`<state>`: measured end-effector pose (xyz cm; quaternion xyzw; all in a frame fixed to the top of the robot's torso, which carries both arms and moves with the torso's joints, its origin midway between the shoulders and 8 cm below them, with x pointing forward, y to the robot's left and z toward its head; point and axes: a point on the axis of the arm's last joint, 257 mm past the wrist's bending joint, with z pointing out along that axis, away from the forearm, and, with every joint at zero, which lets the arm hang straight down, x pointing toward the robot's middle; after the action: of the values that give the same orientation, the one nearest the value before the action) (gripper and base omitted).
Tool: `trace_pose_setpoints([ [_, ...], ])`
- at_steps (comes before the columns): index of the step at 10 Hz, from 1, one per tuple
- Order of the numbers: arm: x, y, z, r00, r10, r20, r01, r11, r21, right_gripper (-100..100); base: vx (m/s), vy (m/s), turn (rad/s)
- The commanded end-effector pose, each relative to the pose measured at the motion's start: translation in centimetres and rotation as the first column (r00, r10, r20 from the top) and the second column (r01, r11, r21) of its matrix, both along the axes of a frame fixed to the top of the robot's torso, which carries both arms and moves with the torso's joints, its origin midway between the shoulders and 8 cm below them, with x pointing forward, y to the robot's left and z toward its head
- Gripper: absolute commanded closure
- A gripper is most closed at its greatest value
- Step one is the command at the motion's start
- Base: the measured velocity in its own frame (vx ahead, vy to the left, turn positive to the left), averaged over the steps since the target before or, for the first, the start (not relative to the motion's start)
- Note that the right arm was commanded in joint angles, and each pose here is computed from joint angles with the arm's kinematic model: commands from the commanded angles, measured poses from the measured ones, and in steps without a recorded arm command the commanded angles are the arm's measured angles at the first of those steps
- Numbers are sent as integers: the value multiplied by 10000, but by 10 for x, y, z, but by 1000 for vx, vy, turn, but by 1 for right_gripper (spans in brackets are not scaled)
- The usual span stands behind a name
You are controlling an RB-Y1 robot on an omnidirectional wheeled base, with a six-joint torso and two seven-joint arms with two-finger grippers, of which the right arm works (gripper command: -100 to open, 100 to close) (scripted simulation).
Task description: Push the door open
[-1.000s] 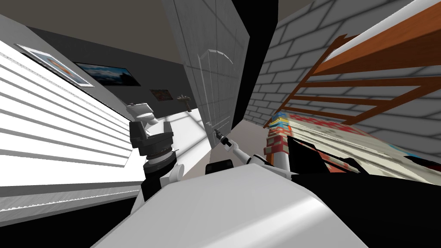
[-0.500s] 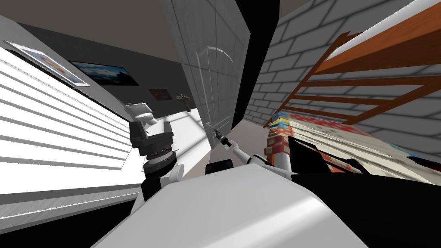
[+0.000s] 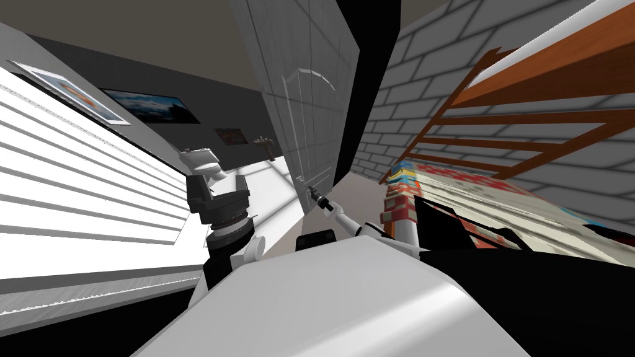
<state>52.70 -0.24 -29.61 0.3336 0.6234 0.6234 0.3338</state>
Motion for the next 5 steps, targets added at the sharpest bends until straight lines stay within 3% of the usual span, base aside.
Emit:
trace_pose_setpoints([
  [1, 0, 0, 0, 10000, 1, 0, -1, 10000, 1, -100, -12, 8, 40],
  [3, -4, 5, 0, 9998, 177, -1, -177, 9998, 1, -100, 28, -18, -87],
  [5, -4, 5, 0, 9998, 177, -1, -177, 9998, 1, -100, 2, 6, 29],
])
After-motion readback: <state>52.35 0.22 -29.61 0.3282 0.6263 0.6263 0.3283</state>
